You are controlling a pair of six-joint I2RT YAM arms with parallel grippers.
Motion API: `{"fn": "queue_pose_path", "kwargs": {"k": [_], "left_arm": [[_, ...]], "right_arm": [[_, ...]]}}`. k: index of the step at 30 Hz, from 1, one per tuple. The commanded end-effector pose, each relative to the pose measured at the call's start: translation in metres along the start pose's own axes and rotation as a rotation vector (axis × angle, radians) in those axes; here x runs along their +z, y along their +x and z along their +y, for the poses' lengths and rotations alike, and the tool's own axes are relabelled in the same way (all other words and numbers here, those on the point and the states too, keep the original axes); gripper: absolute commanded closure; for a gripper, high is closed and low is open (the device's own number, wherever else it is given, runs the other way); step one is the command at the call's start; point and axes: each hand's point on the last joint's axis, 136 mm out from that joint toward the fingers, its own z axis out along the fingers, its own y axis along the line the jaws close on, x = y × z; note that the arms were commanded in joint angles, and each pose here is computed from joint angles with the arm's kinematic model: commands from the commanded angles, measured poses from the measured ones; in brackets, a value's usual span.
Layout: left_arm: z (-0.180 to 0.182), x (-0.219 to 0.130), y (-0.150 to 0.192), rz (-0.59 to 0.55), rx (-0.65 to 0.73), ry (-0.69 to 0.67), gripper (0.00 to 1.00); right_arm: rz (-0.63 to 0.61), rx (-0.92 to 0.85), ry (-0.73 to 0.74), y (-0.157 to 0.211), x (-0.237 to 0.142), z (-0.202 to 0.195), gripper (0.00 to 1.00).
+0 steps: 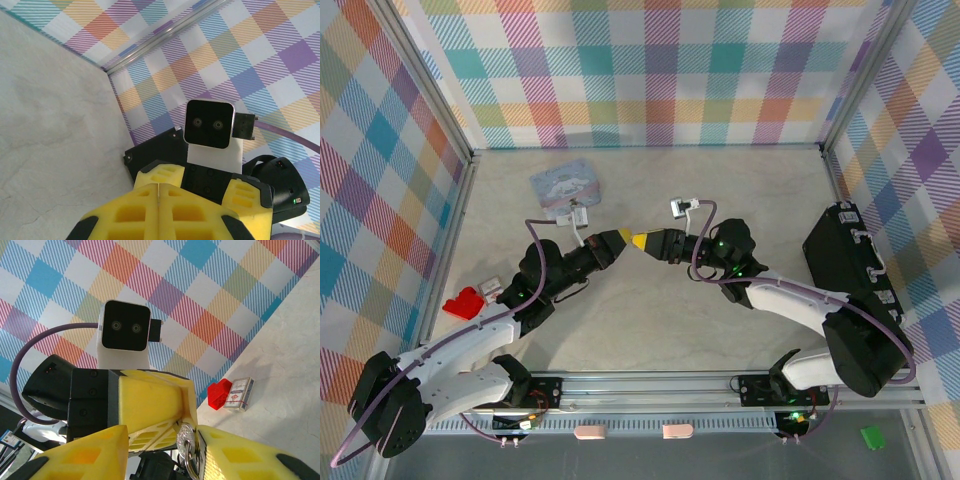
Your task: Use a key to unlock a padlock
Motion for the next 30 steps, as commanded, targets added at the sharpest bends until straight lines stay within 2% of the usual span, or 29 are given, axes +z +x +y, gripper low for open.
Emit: {"fn": "queue_pose_path", "kwargs": {"k": [1, 30], "left_arm": [[-0.0170, -0.0009, -0.0109, -0.024, 0.000, 0.057, 1.00], [-0.0202, -0.0016, -0.0103, -0.003, 0.003, 0.050, 1.00]], "right_arm": [[0.004, -0.018, -0.027, -0.0004, -0.0018, 0.0063, 0.61], [0.010, 0.000, -0.023, -0.0014, -0.0010, 0.0074, 0.76]]}}
